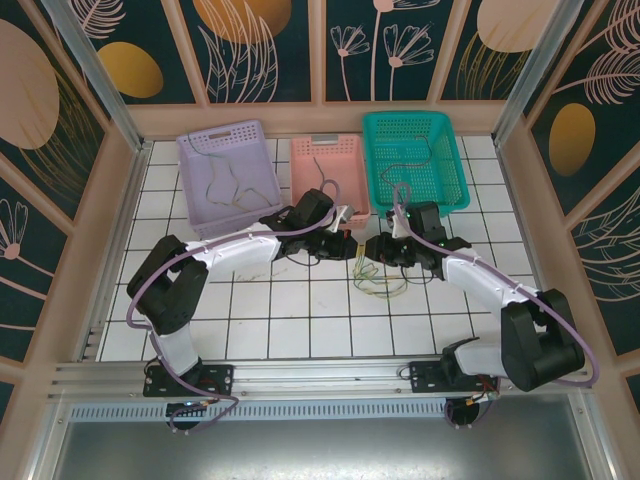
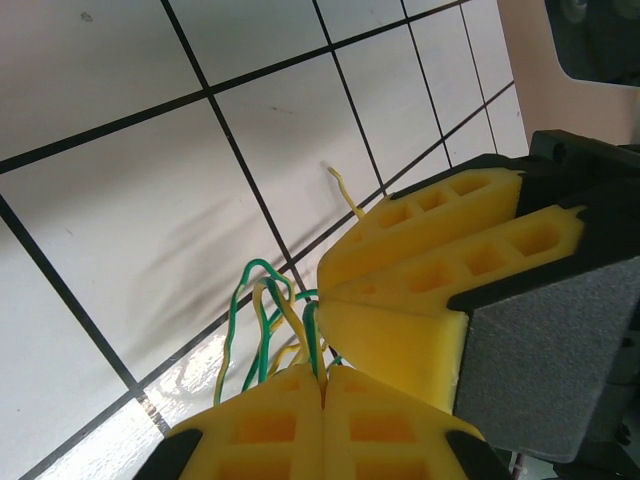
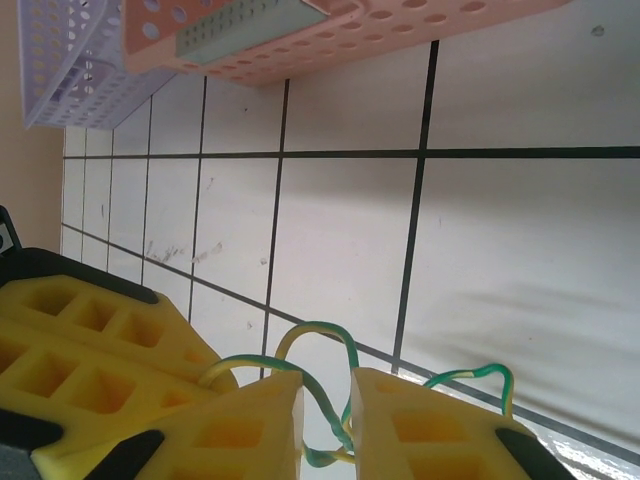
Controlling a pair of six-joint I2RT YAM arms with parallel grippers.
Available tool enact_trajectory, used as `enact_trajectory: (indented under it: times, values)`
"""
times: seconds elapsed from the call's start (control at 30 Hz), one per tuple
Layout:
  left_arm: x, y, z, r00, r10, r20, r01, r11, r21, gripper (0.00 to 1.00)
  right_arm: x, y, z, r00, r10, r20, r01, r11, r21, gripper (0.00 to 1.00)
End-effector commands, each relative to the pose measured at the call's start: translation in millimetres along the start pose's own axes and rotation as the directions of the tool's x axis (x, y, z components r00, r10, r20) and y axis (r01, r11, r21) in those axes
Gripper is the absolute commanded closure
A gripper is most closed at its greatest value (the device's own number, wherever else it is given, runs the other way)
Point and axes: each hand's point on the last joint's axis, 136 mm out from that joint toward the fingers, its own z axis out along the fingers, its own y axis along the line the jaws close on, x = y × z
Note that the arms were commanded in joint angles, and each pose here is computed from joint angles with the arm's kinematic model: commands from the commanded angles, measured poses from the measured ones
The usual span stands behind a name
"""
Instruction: Untangle the cables
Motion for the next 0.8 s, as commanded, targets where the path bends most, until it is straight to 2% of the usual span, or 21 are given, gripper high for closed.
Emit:
enact_trajectory:
  times: [0.0,0.1,0.27,0.4,0.5,0.6,0.77]
  values:
    - [-10.4,-16.3,-3.2,0.999,0.038,0.012,-0.038,0.998,0.053,1.0,1.5,-2.1,5.1,1.0,0.005,0.001,-0.005,1.0,-0.01,0.8]
    - [-10.6,-16.4,-3.7,0.999,0.037,0.016,-0.038,0.998,0.05,1.0,1.9,1.1,5.5,1.0,0.006,0.0,-0.006,1.0,-0.026,0.75]
    - [-17.8,-11.8,-5.6,0.999,0.017,0.03,-0.018,1.0,0.02,1.0,5.2,4.8,-3.1,1.0,0.021,0.021,-0.021,0.999,-0.027,0.74]
    - [-28.9,-28.0,-17.2,0.999,0.019,0.043,-0.023,0.995,0.098,1.0,6.8,5.7,-15.9,0.996,0.057,0.061,-0.056,0.998,-0.031,0.64]
    - [-22.3,-37.9,-20.6,0.993,0.113,-0.018,-0.109,0.986,0.128,1.0,-2.9,12.9,-30.7,0.988,0.114,0.105,-0.104,0.99,-0.097,0.62]
    - [-6.8,-25.9,-17.9,0.976,0.195,-0.1,-0.186,0.978,0.091,1.0,-20.9,22.1,-49.0,0.978,0.14,0.155,-0.115,0.981,-0.155,0.61]
    - [-5.4,-4.2,-23.1,0.929,0.356,-0.096,-0.359,0.933,-0.019,1.0,-39.2,25.7,-63.3,0.963,0.22,0.157,-0.18,0.955,-0.236,0.57]
